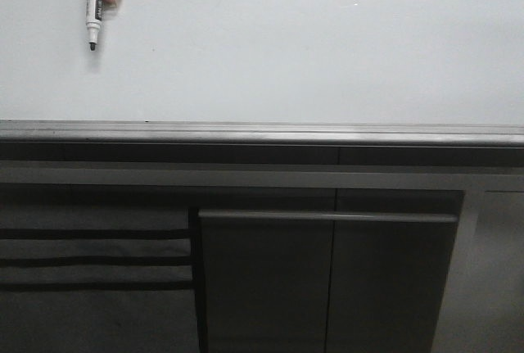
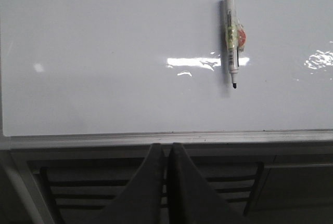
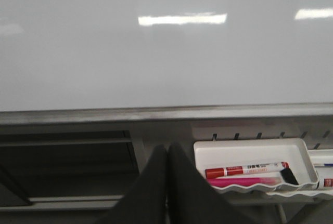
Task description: Write number 0 on whiteboard
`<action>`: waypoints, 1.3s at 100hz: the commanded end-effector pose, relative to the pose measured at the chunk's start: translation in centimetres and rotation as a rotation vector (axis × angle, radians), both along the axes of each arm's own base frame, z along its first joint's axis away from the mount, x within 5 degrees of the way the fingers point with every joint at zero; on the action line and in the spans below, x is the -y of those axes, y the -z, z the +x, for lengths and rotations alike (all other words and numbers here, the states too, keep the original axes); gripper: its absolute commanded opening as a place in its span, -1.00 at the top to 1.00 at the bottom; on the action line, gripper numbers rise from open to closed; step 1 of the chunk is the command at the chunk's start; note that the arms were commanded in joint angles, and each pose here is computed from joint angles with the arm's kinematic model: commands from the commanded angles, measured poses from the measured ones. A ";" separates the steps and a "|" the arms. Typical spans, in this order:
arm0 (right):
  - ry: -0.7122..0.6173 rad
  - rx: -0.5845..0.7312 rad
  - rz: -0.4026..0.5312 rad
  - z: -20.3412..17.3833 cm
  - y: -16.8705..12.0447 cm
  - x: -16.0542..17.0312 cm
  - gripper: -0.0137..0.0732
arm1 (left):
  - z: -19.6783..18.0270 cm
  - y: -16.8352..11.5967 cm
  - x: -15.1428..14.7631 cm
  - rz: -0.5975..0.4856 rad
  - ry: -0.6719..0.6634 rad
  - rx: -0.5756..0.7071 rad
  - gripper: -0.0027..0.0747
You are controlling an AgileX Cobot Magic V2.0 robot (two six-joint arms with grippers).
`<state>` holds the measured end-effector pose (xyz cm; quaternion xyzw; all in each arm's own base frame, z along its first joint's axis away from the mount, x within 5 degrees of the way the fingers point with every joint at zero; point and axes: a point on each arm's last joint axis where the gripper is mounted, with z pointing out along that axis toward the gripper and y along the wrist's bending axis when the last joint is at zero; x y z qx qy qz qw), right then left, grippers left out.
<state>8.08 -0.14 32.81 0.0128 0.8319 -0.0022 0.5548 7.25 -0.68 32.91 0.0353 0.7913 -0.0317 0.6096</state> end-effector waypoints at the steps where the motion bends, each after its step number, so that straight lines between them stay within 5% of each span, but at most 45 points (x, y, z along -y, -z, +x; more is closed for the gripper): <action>1: 0.004 0.042 -0.007 0.9 -1.2 0.1 0.85 | 0.6 -1.4 0.1 -0.014 -0.002 0.065 0.98; 31: 0.003 -0.014 -0.001 2.0 -0.6 0.2 0.80 | 2.2 -0.8 0.2 -0.007 -0.002 0.002 0.87; 55: 0.005 0.008 -0.001 2.1 -0.8 0.2 0.13 | 3.6 -0.9 0.9 -0.031 0.044 0.011 0.00; 64: 0.005 0.020 0.001 2.1 -0.9 0.2 -0.01 | 4.1 -0.6 1.9 -0.020 0.117 -0.004 -0.17; 95: -0.135 0.034 0.076 2.1 -1.0 -1.3 -0.01 | 7.1 -0.2 5.4 -0.056 0.293 0.023 -0.18; 115: -0.347 0.054 0.087 2.0 -1.3 -3.0 -0.01 | 11.0 0.3 7.5 -0.064 0.313 0.024 -0.17; 130: -0.384 0.047 0.103 2.0 -1.2 -3.4 -0.01 | 14.8 -0.4 8.5 -0.045 0.287 -0.009 -0.17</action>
